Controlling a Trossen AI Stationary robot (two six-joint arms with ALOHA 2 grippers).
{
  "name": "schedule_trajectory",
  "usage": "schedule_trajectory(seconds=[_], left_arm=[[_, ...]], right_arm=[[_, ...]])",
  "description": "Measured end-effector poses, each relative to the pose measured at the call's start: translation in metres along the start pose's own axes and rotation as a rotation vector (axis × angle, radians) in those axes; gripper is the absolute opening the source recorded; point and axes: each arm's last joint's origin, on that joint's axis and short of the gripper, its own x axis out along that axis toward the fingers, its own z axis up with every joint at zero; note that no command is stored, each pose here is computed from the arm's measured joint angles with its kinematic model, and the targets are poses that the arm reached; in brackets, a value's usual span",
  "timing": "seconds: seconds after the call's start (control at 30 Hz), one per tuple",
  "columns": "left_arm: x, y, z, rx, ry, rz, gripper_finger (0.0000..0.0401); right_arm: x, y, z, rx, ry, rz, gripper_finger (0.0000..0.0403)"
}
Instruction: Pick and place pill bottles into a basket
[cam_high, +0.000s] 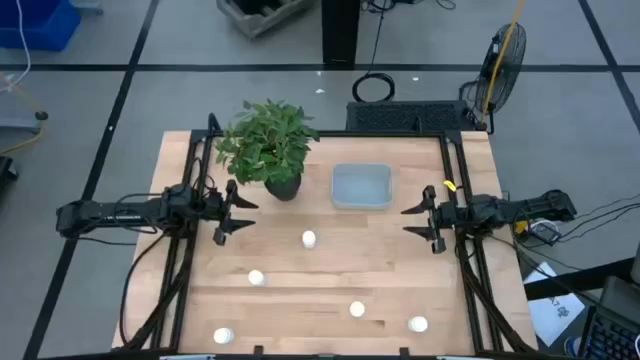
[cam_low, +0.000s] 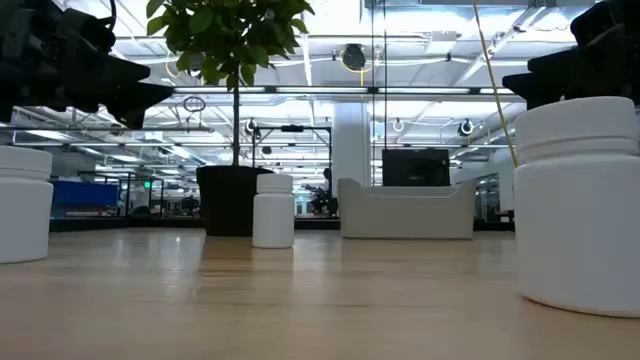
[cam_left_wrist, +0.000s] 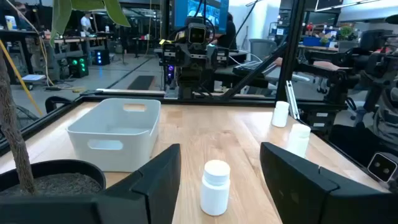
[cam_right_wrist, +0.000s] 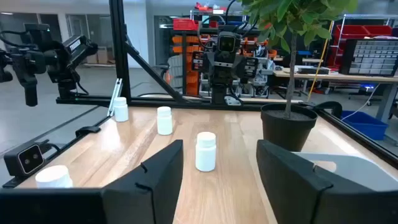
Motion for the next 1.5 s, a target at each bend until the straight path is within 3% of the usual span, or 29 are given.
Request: schedule_trajectory(seconds=[1.17, 1.33, 1.5], left_arm=[[0.000, 0.000, 0.000, 0.000, 0.000, 0.000, 0.0223], [0.000, 0.000, 0.000, 0.000, 0.000, 0.000, 0.0223], [0.000, 0.000, 0.000, 0.000, 0.000, 0.000, 0.0223]], right_arm=[[0.000, 0.000, 0.001, 0.007, -0.006, 0.000, 0.0196], [0.000, 0.000, 0.009, 0.100, -0.089, 0.005, 0.0196], [-0.004, -0.001, 0.028, 0.280, -0.289, 0.036, 0.0196]])
